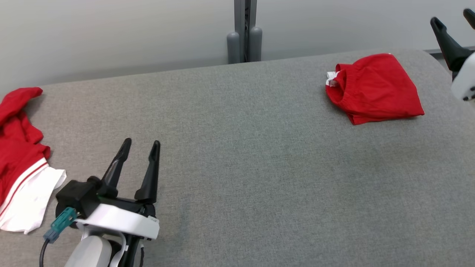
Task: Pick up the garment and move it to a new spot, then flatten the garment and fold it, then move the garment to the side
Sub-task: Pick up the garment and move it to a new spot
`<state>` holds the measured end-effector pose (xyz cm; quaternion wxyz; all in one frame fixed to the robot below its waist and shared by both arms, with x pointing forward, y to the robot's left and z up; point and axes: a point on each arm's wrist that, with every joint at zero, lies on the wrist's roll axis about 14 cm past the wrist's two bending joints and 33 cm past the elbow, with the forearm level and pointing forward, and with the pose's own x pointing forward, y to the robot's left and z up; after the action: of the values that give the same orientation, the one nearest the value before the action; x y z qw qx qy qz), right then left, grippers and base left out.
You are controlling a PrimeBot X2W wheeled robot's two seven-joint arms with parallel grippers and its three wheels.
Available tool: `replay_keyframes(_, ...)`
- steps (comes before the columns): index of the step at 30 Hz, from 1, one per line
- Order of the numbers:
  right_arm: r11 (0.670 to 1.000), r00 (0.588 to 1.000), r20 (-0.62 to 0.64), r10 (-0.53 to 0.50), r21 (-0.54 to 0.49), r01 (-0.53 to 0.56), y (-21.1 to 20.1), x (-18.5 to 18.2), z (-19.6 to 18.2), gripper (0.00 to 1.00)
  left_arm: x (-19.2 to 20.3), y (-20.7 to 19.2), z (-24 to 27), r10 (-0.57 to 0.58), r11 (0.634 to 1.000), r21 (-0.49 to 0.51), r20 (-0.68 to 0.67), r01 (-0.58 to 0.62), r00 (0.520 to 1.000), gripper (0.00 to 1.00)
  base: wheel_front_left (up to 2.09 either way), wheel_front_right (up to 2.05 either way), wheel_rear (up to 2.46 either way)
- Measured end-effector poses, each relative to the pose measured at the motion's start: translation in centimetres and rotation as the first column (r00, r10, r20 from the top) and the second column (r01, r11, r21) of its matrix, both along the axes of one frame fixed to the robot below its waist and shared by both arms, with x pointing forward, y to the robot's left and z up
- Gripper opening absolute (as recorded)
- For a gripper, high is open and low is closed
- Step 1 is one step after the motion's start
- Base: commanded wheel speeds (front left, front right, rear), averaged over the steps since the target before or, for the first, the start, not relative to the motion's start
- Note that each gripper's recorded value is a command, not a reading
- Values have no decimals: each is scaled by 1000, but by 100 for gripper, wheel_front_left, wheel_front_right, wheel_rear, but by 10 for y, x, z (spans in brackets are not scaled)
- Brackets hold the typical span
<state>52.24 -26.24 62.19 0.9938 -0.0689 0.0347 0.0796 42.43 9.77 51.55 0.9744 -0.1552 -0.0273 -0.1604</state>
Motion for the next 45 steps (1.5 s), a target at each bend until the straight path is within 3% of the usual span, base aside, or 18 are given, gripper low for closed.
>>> replay_keyframes(8, 992, 997, 72, 12, 125, -21, 3, -33, -17, 100, -14, 37, 8, 112, 994, 13, 20, -113, 993, 100, 0, 0, 0)
replay_keyframes(20, 951, 993, 110, -36, 311, 0, 28, -87, -72, 100, -33, 71, 13, 248, 969, -20, 25, -247, 968, 100, 0, 0, 0)
replay_keyframes(28, 936, 991, 123, -54, 351, 8, 53, -122, -95, 100, -44, 75, 4, 270, 963, 1, 13, -270, 963, 100, 0, 0, 0)
replay_keyframes(32, 946, 991, 115, -67, 322, 27, 60, -138, -106, 100, -44, 76, 5, 271, 962, 16, 25, -271, 962, 100, 0, 0, 0)
replay_keyframes(41, 921, 981, 154, -118, 386, 50, 79, -154, -100, 100, -49, 86, 2, 314, 946, 78, 40, -316, 949, 100, 0, 0, 0)
replay_keyframes(45, 926, 987, 144, -78, 377, 18, 94, -157, -104, 100, -52, 85, -5, 308, 946, 95, 26, -309, 951, 100, 0, 0, 0)
